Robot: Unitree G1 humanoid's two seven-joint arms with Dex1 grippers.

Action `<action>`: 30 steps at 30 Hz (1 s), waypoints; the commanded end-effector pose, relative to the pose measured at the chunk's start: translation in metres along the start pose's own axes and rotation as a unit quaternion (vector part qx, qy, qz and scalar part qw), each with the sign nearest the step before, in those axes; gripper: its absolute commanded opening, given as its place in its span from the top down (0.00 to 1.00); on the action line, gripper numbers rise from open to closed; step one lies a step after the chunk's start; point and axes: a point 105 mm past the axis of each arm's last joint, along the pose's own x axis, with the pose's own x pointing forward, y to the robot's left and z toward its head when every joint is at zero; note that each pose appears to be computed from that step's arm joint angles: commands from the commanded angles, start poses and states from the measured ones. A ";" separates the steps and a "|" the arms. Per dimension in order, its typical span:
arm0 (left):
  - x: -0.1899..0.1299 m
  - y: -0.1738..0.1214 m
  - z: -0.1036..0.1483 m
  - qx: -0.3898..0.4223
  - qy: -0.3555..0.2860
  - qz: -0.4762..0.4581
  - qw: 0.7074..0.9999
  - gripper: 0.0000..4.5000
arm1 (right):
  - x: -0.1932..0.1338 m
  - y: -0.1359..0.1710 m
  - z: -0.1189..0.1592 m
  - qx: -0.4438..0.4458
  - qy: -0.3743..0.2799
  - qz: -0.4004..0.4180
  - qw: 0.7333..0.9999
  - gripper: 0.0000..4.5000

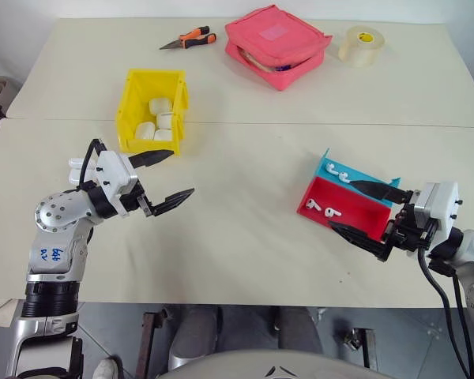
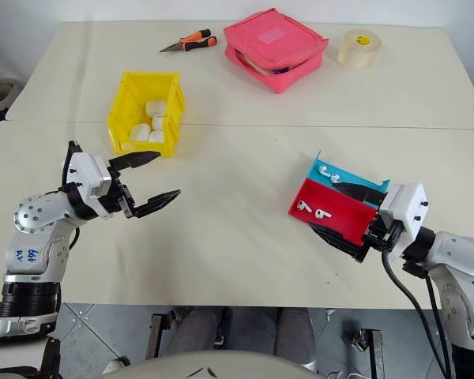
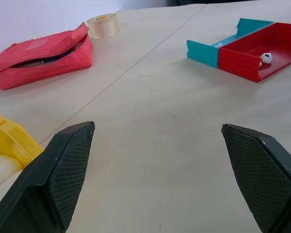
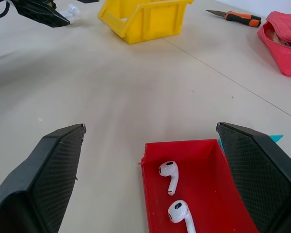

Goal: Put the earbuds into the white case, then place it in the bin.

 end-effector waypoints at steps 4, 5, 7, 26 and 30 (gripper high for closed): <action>-0.001 0.001 0.006 0.008 -0.012 0.002 1.000 0.01 | 0.000 0.003 0.011 -0.020 -0.014 0.010 1.000 0.00; -0.003 0.002 0.006 0.007 -0.010 0.006 1.000 0.01 | 0.000 0.003 0.011 -0.020 -0.015 0.011 1.000 0.00; -0.006 0.004 0.005 0.006 -0.008 0.021 1.000 0.01 | 0.002 0.003 0.012 -0.020 -0.020 0.014 1.000 0.00; -0.179 -0.012 -0.033 -0.120 0.109 0.500 0.850 0.01 | 0.069 0.049 0.053 -0.049 -0.170 0.143 0.974 0.00; -0.185 -0.011 -0.042 -0.154 0.139 0.525 0.825 0.01 | 0.068 0.046 0.049 -0.061 -0.163 0.145 0.974 0.00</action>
